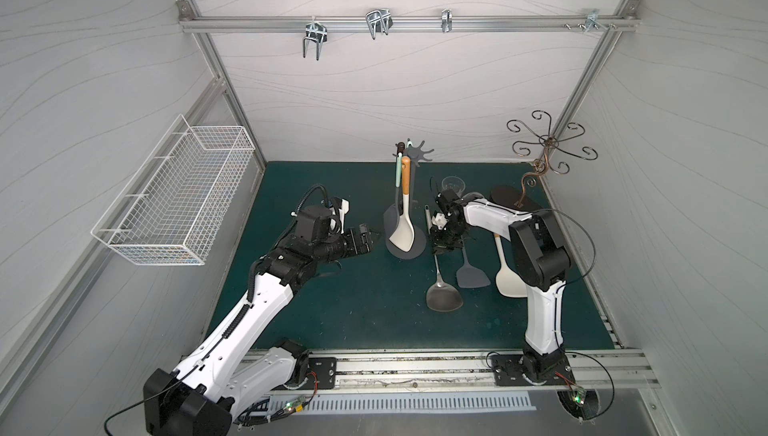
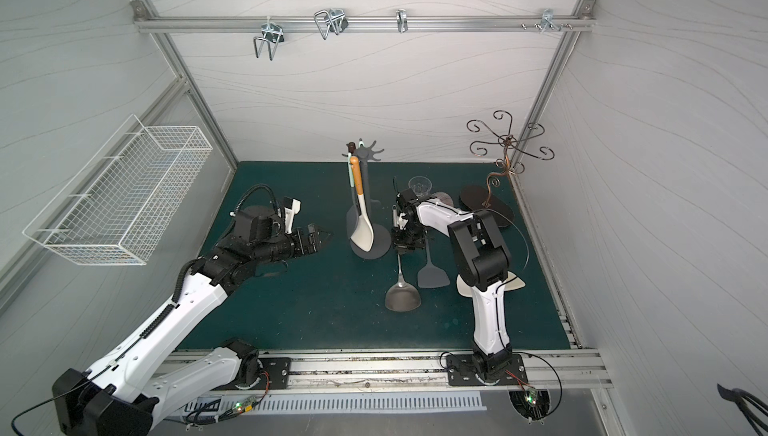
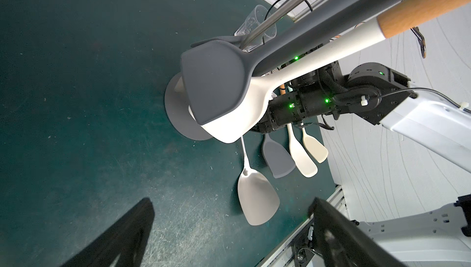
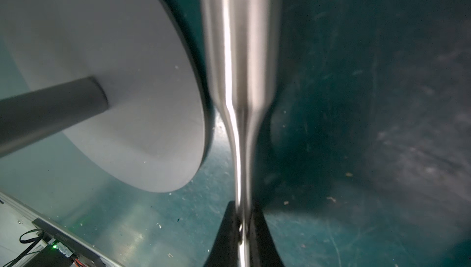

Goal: Take the spatula off the kitchen utensil rack
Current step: Place the spatula at the center of the board.

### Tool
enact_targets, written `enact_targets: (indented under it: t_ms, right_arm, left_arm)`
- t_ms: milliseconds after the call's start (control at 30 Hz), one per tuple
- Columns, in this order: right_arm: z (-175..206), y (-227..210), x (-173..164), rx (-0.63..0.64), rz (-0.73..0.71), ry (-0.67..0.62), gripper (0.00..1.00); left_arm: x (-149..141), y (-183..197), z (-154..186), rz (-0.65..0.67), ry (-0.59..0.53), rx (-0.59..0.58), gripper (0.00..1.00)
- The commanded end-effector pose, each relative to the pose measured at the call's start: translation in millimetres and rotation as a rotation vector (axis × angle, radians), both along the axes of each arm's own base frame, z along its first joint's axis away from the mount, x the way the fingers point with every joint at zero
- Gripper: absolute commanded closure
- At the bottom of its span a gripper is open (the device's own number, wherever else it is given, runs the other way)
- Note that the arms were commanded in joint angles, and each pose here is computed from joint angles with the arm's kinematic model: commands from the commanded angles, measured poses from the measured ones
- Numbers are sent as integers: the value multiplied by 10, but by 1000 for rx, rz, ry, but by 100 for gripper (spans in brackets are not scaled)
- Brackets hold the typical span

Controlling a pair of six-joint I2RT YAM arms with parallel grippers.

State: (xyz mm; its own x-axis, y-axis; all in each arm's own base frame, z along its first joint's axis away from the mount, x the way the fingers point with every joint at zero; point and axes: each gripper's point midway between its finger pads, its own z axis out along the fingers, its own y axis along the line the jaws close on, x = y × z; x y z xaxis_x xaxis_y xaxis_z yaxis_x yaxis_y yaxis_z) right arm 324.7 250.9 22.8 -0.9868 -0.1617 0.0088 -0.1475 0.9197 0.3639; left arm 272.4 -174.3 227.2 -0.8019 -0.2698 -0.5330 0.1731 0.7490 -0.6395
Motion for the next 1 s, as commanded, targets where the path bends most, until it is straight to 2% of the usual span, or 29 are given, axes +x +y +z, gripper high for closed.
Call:
enact_targets:
  t_ms: [0,333,467,633,800,967]
  right_arm:
    - [-134,-28,20,-25,-6,20,100]
    - [-75,-136,91,-19,-38,5,100]
    - [-35,-135,84,-10,-40,-7,89]
    - [44,-127,75,7,-38,-23,68]
    - [247,-117,77,36,-36,-68,64]
    - [630,-112,90,95,-33,-167,52]
  left_arm:
    - [58,-27,137,-5,-44,-26,0]
    - [52,-36,161,-11,-46,-28,0]
    - [51,-32,152,-10,-45,-28,0]
    - [39,-36,145,-13,-39,-29,0]
    - [16,-12,166,-5,-46,-27,0]
    - [10,8,223,0,-61,-23,0]
